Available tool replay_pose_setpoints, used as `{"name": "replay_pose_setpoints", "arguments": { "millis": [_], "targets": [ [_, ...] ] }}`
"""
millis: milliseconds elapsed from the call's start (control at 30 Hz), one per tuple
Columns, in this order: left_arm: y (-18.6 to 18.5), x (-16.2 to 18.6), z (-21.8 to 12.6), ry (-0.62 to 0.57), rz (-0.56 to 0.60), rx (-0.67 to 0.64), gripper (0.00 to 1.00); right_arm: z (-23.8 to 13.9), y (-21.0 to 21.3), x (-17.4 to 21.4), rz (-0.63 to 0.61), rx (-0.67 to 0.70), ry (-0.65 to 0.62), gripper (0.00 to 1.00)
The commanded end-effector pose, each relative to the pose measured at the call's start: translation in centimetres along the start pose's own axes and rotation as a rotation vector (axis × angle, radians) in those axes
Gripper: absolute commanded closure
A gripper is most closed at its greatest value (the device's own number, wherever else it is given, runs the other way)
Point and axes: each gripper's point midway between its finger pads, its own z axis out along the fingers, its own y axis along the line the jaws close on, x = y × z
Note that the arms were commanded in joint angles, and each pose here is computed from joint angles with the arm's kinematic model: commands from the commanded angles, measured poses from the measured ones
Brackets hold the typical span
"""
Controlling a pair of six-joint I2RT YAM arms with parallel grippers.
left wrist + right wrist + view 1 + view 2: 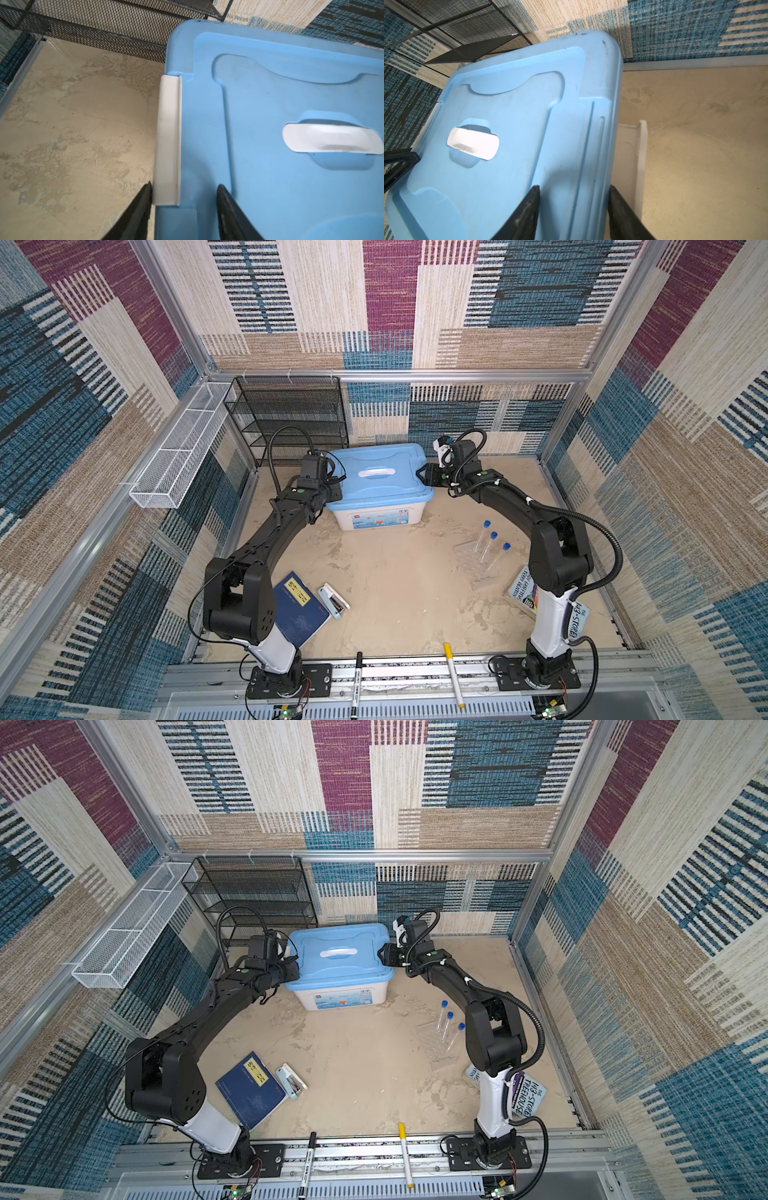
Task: Organize the chemistry lab equipment
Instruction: 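Press the lid down onto the bin rim with both grippers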
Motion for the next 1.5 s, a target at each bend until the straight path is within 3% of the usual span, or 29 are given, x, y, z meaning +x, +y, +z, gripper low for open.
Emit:
{"name": "replay_pose_setpoints", "arguments": {
  "millis": [0,67,267,367,633,767,933,1267,1467],
  "targets": [
    [0.4,1.7,-0.5,0.077,-0.063,0.025,0.47,-0.9,-0.6,2.4,0.031,0.044,0.117,0.35],
    [0.8,1.4,-0.9,0.067,-0.063,0.009,0.45,-1.4,-0.4,1.4,0.035,0.053,0.107,0.25],
    [1.3,1.0,-1.6,0.059,-0.048,-0.011,0.44,-2.9,-0.1,-0.8,0.058,0.039,0.061,0.13],
    [1.2,1.2,-1.5,0.068,-0.050,-0.009,0.43,-3.4,-1.3,-1.1,0.072,0.058,0.050,0.01],
    [0.7,1.5,-1.1,0.082,-0.089,0.034,0.42,-1.5,-0.8,0.7,0.114,-0.195,0.161,0.00],
    [0.7,1.9,-0.9,0.095,-0.086,0.036,0.42,-0.7,-0.3,1.1,0.141,-0.294,0.163,0.05],
    [0.8,2.2,-0.8,0.100,-0.089,0.037,0.42,-0.9,0.7,0.9,0.129,-0.363,0.139,0.21],
    [0.3,2.3,-0.5,0.105,-0.102,0.067,0.42,-1.5,-1.0,0.5,0.102,-0.185,0.100,0.43],
    [0.2,2.4,-0.5,0.110,-0.101,0.072,0.42,-0.9,-0.1,0.4,0.043,-0.078,0.093,0.49]
  ]
}}
